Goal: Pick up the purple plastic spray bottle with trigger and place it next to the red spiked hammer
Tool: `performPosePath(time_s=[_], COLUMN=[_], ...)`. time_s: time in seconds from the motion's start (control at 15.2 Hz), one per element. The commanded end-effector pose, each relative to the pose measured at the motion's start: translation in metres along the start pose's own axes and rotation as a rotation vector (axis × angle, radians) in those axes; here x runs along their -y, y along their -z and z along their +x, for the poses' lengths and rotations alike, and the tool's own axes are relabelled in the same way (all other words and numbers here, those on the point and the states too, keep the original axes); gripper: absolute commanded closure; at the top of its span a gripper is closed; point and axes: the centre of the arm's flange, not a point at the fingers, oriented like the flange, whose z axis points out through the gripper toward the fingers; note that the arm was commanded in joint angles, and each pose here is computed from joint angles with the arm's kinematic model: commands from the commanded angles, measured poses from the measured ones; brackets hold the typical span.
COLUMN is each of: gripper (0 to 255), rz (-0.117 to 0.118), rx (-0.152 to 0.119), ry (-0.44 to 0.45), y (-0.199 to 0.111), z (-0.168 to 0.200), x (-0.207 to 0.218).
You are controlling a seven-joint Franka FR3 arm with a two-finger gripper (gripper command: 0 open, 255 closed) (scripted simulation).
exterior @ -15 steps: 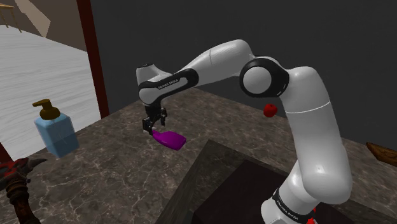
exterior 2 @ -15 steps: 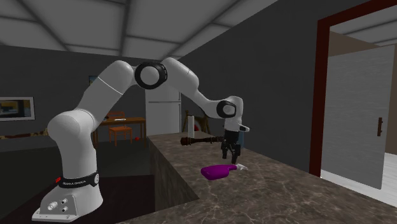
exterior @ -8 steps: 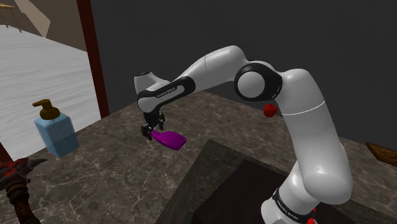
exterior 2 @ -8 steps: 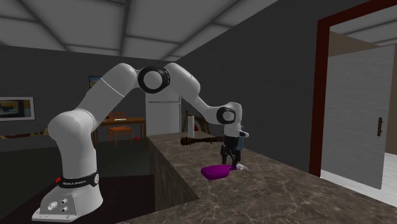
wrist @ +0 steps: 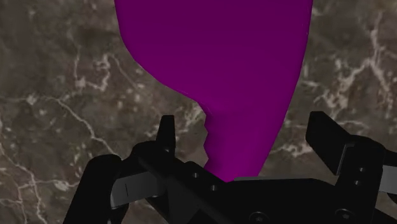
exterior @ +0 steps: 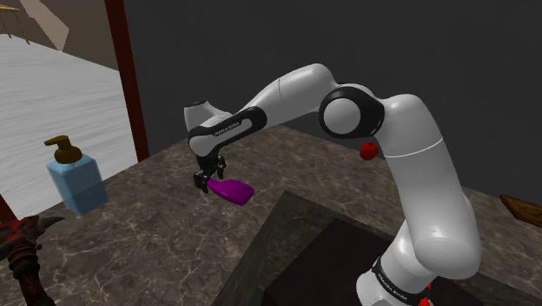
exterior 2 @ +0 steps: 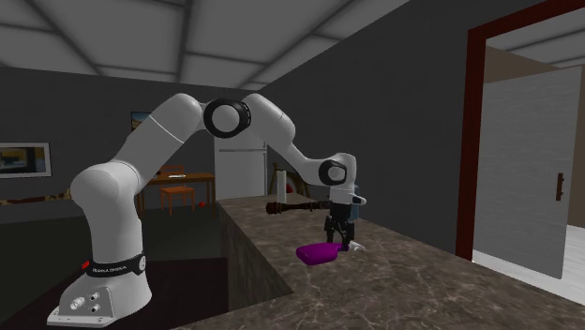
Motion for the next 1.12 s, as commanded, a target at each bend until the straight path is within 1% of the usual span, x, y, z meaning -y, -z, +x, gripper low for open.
performPosePath(time_s=[0.0,0.59,1.06], gripper=[255,255,255], rz=[0.0,0.0,0.0], rx=[0.0,0.0,0.0], ry=[0.0,0.0,0.0], y=[0.0,0.0,0.036], z=[0.0,0.0,-0.006], x=[0.0,0.0,-0.003])
